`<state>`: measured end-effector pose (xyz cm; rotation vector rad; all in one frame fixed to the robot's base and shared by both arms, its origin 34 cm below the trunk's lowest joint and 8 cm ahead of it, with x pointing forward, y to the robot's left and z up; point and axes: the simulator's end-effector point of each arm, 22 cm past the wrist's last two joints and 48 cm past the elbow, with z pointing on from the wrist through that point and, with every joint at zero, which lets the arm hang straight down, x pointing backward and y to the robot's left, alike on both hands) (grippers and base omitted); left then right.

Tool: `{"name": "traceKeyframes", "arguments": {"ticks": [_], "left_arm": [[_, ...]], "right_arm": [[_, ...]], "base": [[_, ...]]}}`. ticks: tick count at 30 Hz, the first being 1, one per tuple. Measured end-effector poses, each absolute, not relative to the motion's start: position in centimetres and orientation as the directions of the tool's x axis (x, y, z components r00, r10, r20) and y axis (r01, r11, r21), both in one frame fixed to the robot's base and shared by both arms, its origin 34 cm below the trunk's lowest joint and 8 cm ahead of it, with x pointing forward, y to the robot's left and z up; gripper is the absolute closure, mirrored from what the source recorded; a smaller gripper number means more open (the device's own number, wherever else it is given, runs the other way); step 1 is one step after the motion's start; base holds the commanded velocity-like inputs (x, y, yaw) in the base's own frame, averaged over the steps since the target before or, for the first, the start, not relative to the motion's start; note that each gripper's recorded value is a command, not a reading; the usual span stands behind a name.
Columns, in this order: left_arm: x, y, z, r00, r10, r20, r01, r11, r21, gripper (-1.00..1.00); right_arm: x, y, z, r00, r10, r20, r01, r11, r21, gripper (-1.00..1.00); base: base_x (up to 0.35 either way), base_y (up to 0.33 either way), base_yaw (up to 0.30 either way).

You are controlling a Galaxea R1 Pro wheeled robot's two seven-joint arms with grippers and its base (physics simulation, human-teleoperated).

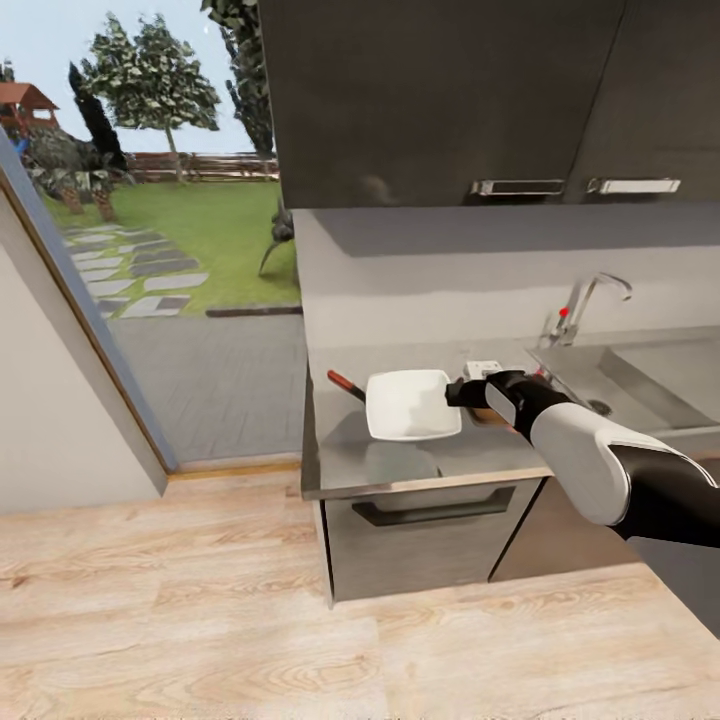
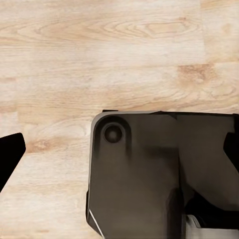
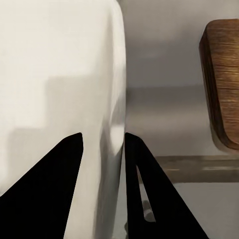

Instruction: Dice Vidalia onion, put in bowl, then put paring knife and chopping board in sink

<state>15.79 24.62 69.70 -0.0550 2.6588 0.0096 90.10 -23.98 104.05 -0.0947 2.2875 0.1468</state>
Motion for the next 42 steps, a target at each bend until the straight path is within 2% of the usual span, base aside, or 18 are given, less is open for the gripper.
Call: {"name": "traceKeyframes", "arguments": {"ticks": [14,42], "left_arm": [[15.1,24.6,69.6,-0.895,-0.037,-0.444,-0.041,0.999,-0.002,-1.00],[13.3,24.7,69.3,-0.917,-0.035,-0.396,-0.040,0.999,0.004,-1.00]], "right_arm": [[89.9,-23.8,102.1,-0.683,-0.020,-0.730,-0.118,0.989,0.084,1.00],[89.4,-22.2,98.7,-0.723,-0.019,-0.690,-0.168,0.974,0.149,1.00]], "base": [[0.000,0.000,0.006],[0.000,0.000,0.072]]}}
